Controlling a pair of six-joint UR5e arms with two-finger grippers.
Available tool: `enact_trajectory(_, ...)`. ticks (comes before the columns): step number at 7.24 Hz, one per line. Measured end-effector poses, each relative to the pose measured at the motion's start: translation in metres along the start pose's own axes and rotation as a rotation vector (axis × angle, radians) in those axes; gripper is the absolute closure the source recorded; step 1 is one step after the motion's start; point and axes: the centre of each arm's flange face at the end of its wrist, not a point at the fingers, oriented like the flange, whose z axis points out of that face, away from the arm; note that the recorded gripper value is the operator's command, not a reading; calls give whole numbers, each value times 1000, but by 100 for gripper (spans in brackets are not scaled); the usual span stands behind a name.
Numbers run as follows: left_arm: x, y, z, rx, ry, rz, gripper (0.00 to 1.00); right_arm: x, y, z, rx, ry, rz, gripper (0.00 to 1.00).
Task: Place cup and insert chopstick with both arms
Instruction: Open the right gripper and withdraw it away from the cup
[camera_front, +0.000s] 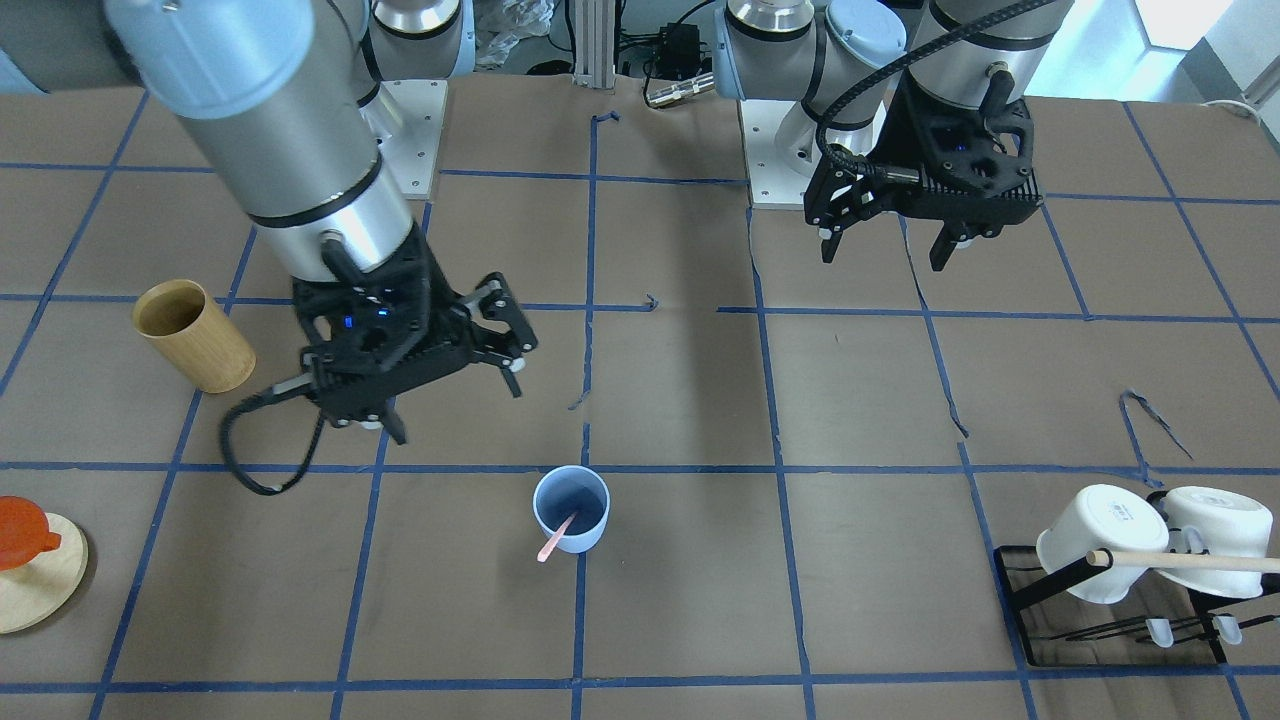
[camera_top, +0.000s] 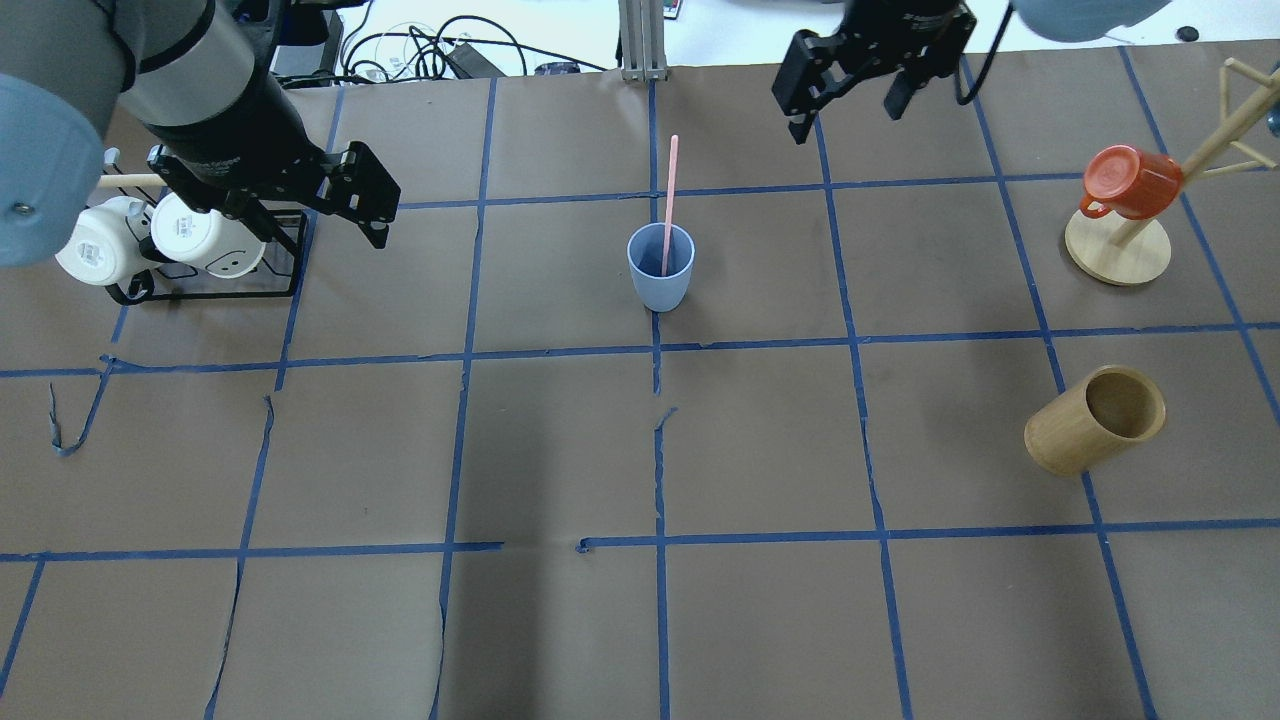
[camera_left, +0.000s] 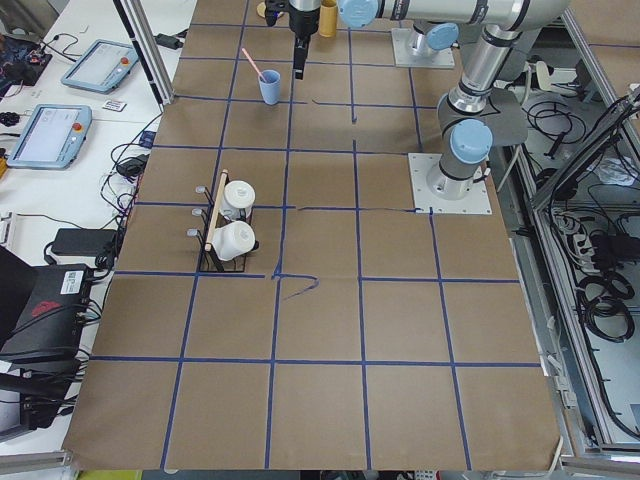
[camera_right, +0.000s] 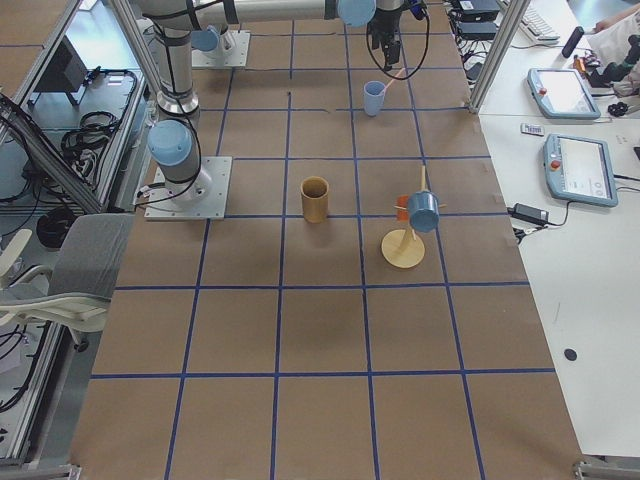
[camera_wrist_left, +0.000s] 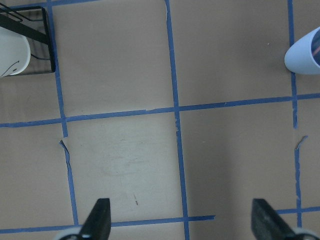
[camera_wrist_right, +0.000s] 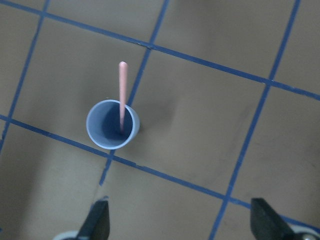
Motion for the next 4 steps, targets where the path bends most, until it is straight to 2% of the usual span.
enact_trajectory(1,0,0,0,0,0,0,0,12,23,-4,-45,8,11,1)
enact_trajectory(2,0,0,0,0,0,1,0,17,44,0,-72,39,27,0)
enact_trajectory(3,0,0,0,-1,0,1,0,18,63,7,-86,72,43,0)
enact_trajectory(4,0,0,0,-1,0,1,0,17,75,10,-78,87,47,0)
